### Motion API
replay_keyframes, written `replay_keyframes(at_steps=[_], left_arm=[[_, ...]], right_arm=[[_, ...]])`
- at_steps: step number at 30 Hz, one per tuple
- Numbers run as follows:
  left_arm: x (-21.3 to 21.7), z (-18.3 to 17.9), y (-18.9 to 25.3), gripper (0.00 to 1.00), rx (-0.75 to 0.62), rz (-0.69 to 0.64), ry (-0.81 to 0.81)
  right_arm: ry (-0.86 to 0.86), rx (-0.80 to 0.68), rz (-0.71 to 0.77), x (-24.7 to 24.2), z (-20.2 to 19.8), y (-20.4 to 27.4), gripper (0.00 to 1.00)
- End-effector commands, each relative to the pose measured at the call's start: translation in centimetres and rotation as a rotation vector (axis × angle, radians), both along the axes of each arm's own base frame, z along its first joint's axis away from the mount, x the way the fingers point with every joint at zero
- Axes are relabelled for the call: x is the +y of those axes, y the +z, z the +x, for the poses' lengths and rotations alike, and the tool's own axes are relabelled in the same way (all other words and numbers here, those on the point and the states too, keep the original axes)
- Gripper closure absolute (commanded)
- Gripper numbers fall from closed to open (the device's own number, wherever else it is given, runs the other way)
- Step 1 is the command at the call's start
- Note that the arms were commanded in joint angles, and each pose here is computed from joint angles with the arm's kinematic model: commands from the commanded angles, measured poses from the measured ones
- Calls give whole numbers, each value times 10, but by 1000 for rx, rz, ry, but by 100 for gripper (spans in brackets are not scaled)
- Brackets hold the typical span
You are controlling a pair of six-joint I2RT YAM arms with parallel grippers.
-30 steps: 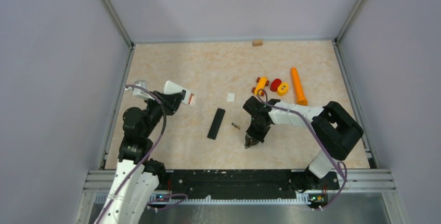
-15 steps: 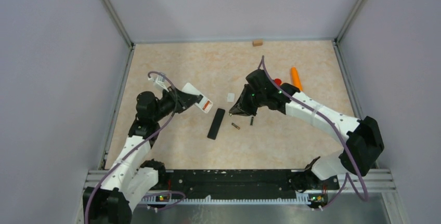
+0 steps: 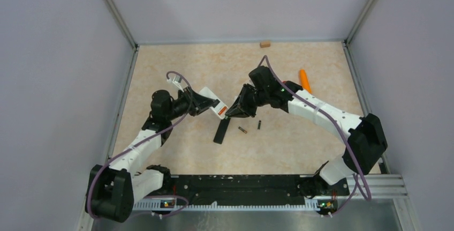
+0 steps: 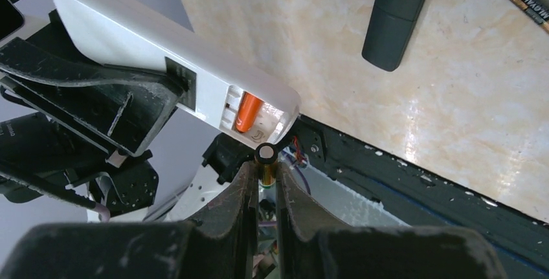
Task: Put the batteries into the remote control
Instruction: Load the battery into the remote control.
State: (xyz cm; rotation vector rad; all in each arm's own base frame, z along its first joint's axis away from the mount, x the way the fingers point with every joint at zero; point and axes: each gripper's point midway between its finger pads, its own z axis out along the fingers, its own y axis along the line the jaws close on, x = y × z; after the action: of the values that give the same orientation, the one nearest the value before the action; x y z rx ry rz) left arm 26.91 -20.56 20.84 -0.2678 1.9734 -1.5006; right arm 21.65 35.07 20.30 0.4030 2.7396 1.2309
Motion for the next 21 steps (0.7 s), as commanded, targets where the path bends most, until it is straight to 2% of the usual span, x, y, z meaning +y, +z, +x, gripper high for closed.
replay_keyframes(at_steps=[1,21], left_arm=[[-3,2,24,100,-113,-37,-11],[-1,-1,25,100,-177,-50,5]], right_arm=[[30,29,108,20,-4,25,96],[-58,211,201,30,-17,8,95]])
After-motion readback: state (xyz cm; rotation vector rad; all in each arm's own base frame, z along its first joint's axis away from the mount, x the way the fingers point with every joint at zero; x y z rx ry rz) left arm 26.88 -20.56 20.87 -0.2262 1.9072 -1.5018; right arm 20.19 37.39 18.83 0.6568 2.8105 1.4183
